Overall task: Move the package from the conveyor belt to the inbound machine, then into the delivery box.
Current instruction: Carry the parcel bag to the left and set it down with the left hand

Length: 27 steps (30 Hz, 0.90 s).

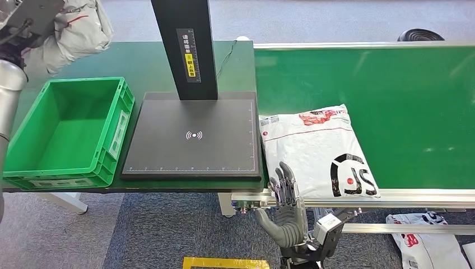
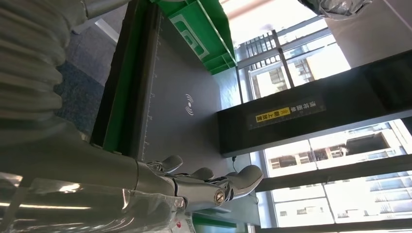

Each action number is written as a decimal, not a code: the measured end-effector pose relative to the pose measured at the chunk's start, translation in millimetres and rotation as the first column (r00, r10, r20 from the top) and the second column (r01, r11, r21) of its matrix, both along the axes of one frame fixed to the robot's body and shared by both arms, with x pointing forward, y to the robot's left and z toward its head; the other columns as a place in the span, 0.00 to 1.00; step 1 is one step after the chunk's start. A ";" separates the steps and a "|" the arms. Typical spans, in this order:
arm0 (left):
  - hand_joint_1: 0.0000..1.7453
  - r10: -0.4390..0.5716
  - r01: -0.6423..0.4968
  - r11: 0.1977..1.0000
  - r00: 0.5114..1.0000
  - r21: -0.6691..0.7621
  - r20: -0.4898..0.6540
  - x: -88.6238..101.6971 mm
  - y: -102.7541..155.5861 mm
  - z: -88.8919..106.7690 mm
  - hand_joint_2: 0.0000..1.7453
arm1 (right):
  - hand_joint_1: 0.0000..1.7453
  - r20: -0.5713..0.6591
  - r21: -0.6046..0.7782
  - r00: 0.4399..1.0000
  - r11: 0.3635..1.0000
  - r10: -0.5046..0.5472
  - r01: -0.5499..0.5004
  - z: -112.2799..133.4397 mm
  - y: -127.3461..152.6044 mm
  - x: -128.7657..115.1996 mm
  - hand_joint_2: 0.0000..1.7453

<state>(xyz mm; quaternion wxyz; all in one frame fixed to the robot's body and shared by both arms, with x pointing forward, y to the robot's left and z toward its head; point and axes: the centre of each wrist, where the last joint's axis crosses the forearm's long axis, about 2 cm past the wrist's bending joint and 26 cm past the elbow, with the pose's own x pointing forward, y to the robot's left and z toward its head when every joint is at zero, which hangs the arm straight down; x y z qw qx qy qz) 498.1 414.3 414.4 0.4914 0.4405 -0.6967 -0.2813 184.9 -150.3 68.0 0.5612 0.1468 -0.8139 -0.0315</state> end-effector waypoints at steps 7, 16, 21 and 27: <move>1.00 0.093 -0.092 0.993 0.996 0.067 -0.016 -7.3 29.7 -7.1 1.00 | 0.00 0.001 -0.006 1.000 1.000 -0.021 0.021 0.7 -5.6 -0.2 1.00; 1.00 0.188 -0.166 0.969 0.976 0.184 -0.110 -24.7 71.3 -60.7 1.00 | 0.00 0.002 -0.015 0.999 0.999 -0.033 0.034 2.9 -11.0 0.2 1.00; 1.00 0.226 -0.174 0.946 0.959 0.273 -0.172 -42.9 100.7 -93.3 1.00 | 0.00 -0.004 -0.029 1.000 0.999 -0.024 0.024 2.0 -12.0 -0.9 1.00; 1.00 0.238 -0.154 0.942 0.934 0.299 -0.268 -78.7 131.7 -159.1 1.00 | 0.00 -0.018 -0.037 0.999 0.999 -0.031 0.030 -1.2 -13.9 -5.7 1.00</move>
